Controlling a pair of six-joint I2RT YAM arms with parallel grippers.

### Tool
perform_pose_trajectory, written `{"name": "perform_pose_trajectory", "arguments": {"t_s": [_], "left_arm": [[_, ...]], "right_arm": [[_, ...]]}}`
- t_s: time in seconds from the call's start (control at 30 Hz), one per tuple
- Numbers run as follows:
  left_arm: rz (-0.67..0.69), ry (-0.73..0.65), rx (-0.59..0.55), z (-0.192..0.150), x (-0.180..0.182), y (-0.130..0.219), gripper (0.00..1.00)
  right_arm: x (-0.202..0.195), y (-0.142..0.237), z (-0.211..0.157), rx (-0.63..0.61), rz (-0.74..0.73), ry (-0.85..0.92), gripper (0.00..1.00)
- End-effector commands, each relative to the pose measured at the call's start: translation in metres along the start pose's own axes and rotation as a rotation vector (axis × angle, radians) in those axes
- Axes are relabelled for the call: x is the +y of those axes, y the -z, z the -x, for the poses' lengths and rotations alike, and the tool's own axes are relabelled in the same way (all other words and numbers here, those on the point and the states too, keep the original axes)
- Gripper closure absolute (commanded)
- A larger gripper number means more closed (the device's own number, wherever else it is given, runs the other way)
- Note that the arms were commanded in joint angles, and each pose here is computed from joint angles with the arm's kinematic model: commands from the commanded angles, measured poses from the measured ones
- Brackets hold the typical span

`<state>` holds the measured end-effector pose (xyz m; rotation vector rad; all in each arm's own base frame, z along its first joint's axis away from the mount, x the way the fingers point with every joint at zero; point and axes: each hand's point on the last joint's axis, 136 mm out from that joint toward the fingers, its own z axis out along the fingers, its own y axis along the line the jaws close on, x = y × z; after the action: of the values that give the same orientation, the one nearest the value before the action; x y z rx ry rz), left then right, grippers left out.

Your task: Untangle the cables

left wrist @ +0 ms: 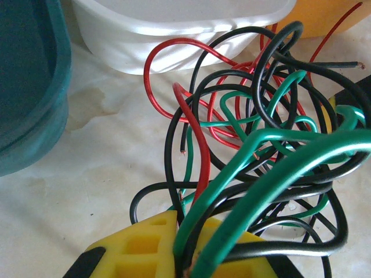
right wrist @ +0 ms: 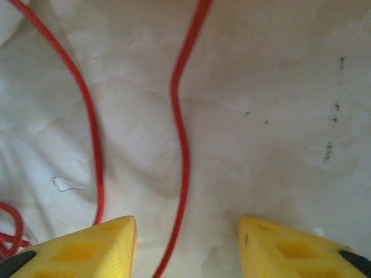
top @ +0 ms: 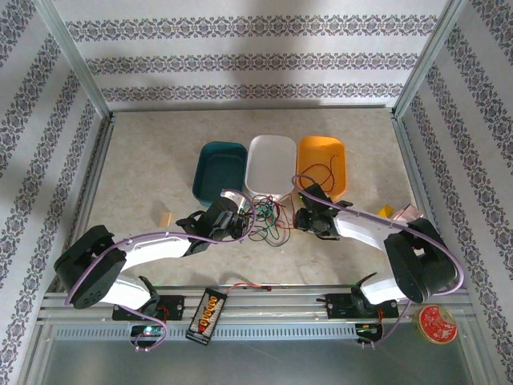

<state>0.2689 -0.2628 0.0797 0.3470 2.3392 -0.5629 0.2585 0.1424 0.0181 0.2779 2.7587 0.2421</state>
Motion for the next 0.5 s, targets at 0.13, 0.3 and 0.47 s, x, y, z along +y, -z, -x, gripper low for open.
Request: {"name": "perform_pose_trajectory", "arguments": {"t_s": [0.13, 0.3, 0.47], "left_arm": [[-0.019, 0.018, -0.039, 0.015, -0.006, -0.001, 1.0], [-0.017, 0.021, -0.04, 0.015, -0.005, -0.003, 1.0], [-0.02, 0.024, -0.041, 0.015, -0.006, -0.002, 1.0]], "right_arm": [[0.002, 0.004, -0.004, -0.022, -0.076, 0.085, 0.63], [0.0, 0.005, -0.004, -0.027, -0.079, 0.08, 0.9], [-0.011, 0.011, -0.002, -0.053, -0.095, 0.043, 1.0]]}}
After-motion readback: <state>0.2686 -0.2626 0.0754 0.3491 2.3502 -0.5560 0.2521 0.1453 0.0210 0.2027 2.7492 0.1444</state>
